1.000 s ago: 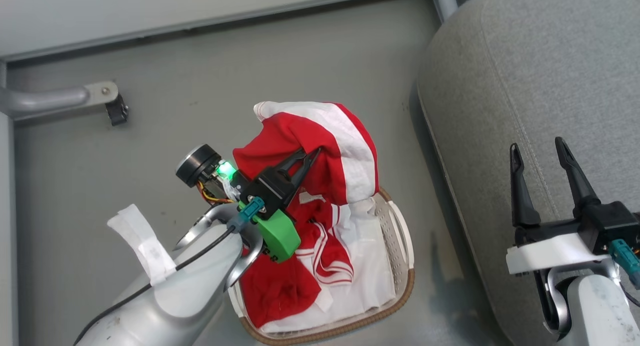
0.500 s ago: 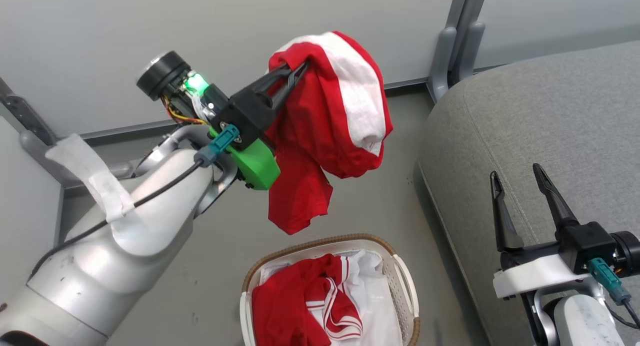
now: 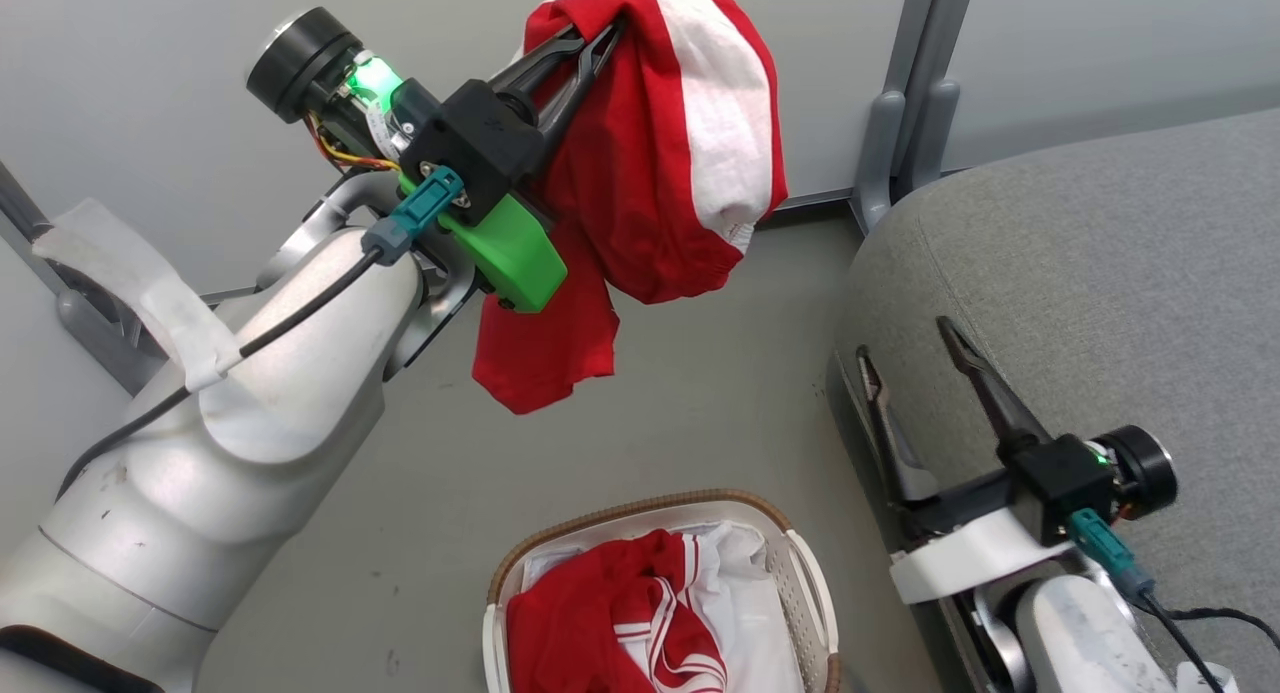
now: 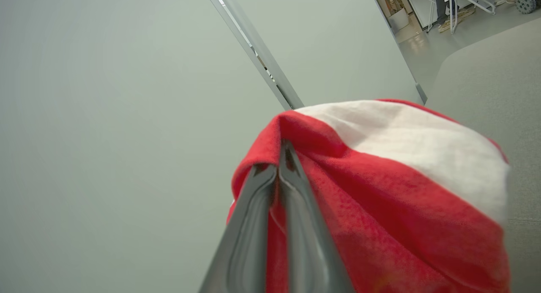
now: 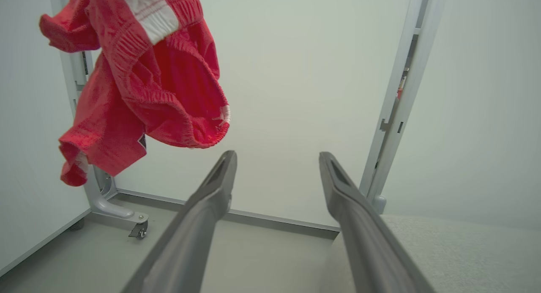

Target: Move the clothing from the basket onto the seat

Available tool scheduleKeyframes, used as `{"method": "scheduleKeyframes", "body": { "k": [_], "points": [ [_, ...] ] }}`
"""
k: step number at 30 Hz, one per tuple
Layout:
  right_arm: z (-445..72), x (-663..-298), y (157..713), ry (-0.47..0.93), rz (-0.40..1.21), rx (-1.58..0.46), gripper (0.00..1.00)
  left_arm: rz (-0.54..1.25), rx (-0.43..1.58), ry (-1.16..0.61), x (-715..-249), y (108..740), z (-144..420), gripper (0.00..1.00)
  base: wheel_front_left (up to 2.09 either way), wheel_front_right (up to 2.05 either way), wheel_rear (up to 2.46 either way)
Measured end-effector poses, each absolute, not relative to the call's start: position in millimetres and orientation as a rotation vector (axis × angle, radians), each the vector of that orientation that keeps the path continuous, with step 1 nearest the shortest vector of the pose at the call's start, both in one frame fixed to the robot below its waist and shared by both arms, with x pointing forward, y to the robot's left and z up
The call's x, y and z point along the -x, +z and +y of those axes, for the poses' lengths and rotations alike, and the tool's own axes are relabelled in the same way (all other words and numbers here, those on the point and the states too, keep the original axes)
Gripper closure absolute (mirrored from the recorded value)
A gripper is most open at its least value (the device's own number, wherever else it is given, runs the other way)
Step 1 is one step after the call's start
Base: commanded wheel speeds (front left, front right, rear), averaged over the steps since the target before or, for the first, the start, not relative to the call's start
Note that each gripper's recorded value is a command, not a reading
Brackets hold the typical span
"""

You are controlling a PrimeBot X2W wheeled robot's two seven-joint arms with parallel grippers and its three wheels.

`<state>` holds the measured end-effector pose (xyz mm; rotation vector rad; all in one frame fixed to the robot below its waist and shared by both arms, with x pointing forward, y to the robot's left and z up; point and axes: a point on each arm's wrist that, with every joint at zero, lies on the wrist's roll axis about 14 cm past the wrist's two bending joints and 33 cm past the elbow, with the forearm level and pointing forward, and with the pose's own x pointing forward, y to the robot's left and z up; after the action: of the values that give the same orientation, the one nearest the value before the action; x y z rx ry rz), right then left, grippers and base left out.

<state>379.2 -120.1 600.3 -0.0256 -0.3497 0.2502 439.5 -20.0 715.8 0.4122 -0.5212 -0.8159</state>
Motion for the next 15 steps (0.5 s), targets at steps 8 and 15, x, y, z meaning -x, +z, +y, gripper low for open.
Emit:
{"method": "scheduleKeyframes", "body": {
  "k": [8, 15],
  "points": [
    [-56, -378, 635, 0.451, -0.445, -0.012, 0.0, -0.524, -0.4, -0.842, -430, 716, -29, 1.0, 0.0, 0.0, 0.0],
    [-37, -387, 667, 0.517, -0.523, -0.031, 0.0, -0.533, -0.384, -0.88, -416, 718, -41, 1.0, 0.0, 0.0, 0.0]
  ]
}}
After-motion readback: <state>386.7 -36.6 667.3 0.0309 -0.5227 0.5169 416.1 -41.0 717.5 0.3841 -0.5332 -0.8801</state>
